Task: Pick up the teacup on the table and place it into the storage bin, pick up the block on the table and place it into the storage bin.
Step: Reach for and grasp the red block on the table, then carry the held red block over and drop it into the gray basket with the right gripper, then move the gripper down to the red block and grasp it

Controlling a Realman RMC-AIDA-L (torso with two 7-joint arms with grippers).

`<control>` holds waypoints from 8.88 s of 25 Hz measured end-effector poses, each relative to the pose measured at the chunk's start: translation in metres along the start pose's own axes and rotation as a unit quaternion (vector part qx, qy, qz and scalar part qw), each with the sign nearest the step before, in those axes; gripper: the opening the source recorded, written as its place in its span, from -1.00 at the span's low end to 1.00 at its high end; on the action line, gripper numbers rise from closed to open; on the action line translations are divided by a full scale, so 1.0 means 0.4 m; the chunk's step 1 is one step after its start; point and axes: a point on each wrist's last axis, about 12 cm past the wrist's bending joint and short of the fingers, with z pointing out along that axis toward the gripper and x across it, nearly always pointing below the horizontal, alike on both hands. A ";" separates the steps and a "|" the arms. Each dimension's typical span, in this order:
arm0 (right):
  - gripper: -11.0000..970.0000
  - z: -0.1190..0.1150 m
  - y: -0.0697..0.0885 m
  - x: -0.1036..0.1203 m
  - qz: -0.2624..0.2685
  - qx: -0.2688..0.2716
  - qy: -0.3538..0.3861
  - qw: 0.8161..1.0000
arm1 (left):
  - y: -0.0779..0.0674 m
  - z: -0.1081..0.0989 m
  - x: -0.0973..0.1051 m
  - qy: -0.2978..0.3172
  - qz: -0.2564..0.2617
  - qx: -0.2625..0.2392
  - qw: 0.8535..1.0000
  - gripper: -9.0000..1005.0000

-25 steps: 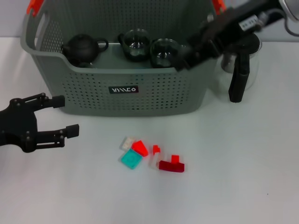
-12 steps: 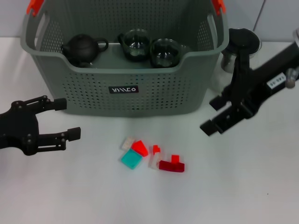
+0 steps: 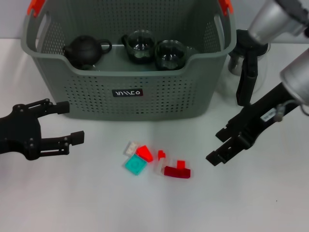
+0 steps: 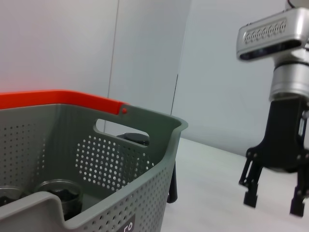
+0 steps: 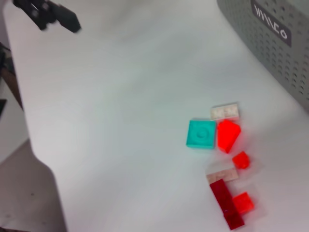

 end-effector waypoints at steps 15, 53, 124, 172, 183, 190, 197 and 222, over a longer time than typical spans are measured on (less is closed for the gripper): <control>0.70 0.156 0.002 -0.023 -0.063 0.042 0.081 0.994 | 0.002 0.011 0.010 -0.005 0.002 -0.001 1.000 0.77; 0.69 0.301 0.036 -0.065 -0.133 0.088 0.140 0.977 | 0.001 0.012 0.021 -0.010 -0.002 -0.006 1.000 0.77; 0.00 0.332 0.049 -0.097 -0.154 0.107 0.135 0.973 | 0.004 0.011 0.021 -0.015 -0.003 -0.012 1.000 0.77; -0.56 0.054 0.119 -0.196 -0.149 0.114 -0.017 0.982 | 0.000 -0.009 0.021 -0.028 -0.007 -0.019 0.999 0.77; -0.56 -0.023 0.056 -0.349 -0.180 0.259 -0.120 0.941 | 0.001 -0.007 0.019 -0.029 -0.005 -0.018 0.999 0.77; -0.49 -0.007 -0.003 -0.374 -0.163 0.298 -0.134 0.931 | 0.002 -0.010 0.021 -0.028 -0.006 -0.020 0.999 0.77; -0.33 -0.018 -0.012 -0.381 -0.162 0.315 -0.159 0.922 | 0.008 -0.008 0.014 -0.027 -0.002 -0.020 0.999 0.77; 0.95 -0.058 0.113 -0.122 -0.145 0.088 -0.020 0.985 | 0.004 -0.007 0.019 -0.030 -0.006 -0.021 0.999 0.77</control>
